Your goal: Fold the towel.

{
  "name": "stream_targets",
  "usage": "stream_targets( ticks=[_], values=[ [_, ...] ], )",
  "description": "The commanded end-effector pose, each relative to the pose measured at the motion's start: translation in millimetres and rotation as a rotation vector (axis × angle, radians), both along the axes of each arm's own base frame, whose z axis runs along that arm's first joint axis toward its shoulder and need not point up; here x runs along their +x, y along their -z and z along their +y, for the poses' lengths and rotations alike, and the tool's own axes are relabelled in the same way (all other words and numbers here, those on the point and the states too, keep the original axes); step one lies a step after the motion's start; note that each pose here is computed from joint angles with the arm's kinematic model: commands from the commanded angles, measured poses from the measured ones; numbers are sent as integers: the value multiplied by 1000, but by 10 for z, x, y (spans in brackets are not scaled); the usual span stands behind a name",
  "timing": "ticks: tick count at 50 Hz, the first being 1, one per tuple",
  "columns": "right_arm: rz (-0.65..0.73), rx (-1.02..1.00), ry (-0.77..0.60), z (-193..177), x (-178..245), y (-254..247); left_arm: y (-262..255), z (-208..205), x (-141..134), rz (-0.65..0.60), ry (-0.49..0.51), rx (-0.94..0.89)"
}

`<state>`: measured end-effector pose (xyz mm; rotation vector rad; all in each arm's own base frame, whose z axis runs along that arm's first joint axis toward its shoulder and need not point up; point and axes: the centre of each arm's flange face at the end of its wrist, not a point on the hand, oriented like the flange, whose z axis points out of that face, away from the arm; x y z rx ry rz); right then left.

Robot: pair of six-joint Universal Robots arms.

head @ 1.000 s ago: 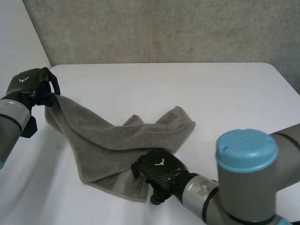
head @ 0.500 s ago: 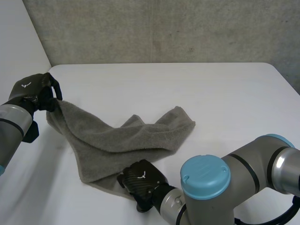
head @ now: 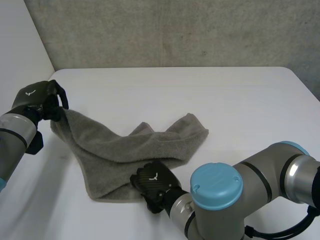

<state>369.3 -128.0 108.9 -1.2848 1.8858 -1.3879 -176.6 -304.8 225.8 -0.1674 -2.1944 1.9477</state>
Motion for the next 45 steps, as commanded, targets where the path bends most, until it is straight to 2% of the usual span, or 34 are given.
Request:
stream_targets(
  ticks=[1, 7, 12, 17, 21, 23, 25, 26, 30, 37, 43, 45],
  values=[
    [-7, -51, 67, -153, 65, -12, 7, 19, -26, 1, 8, 3],
    [37, -115, 85, -226, 86, -7, 11, 22, -25, -1, 9, 4],
    [68, -198, 140, -436, -29, -152, 9, 36, -33, -4, 12, 6],
    [-31, -323, 296, -822, -440, -946, -91, 100, -73, -6, 26, -16],
    [-13, -347, 337, -899, -634, -1178, -255, 200, -102, -7, 40, -53],
    [10, -349, 353, -924, -735, -1277, -496, 353, -125, -32, 57, -103],
    [19, -382, 400, -976, -957, -1587, -623, 439, -127, -55, 63, -130],
    [19, -382, 400, -976, -958, -1589, -760, 530, -130, -75, 71, -159],
    [-26, -467, 458, -979, -1241, -2164, -1074, 714, -150, -95, 85, -224],
    [-102, -578, 444, -798, -1363, -2830, -1742, 1126, -252, -79, 154, -325],
    [-85, -571, 448, -778, -1406, -2966, -1874, 1148, -268, -84, 166, -306],
    [-63, -563, 453, -809, -1422, -2940, -1772, 1015, -309, -101, 172, -253]
  ],
)
